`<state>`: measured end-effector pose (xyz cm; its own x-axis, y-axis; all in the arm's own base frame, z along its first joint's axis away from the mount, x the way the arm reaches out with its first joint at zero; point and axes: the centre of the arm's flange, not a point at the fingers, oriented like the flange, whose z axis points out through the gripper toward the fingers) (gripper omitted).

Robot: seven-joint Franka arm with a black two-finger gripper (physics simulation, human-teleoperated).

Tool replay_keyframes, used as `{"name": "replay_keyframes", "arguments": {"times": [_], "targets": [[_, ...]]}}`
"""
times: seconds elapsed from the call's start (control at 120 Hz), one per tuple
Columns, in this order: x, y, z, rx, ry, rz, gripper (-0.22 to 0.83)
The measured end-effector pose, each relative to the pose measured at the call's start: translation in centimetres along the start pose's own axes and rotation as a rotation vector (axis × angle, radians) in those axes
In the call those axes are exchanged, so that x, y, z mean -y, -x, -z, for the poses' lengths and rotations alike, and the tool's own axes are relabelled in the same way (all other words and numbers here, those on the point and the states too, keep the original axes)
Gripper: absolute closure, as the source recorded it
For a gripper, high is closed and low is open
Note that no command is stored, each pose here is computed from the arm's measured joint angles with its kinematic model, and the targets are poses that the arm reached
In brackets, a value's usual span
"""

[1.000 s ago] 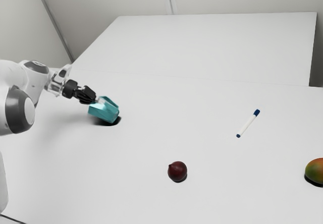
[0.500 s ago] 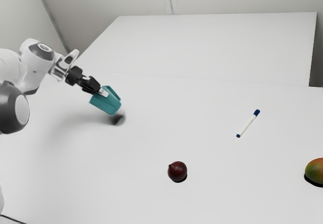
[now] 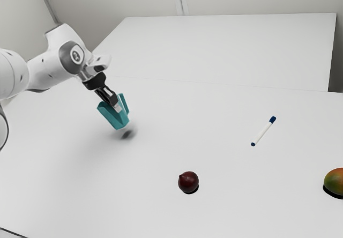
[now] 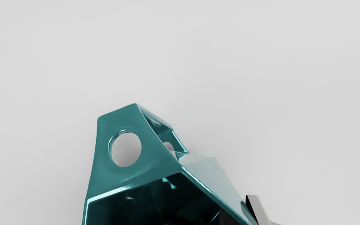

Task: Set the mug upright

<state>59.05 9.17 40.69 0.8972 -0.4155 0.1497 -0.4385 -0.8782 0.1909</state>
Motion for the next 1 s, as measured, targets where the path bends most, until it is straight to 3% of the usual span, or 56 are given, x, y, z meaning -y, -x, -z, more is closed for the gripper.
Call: {"name": "replay_keyframes", "arguments": {"times": [0.55,1.0], "targets": [[-6.5,2.2,-2.8,0.103,-0.192,0.046,0.79],[-11.0,1.4,-5.7,0.052,-0.245,0.133,0.79]]}}
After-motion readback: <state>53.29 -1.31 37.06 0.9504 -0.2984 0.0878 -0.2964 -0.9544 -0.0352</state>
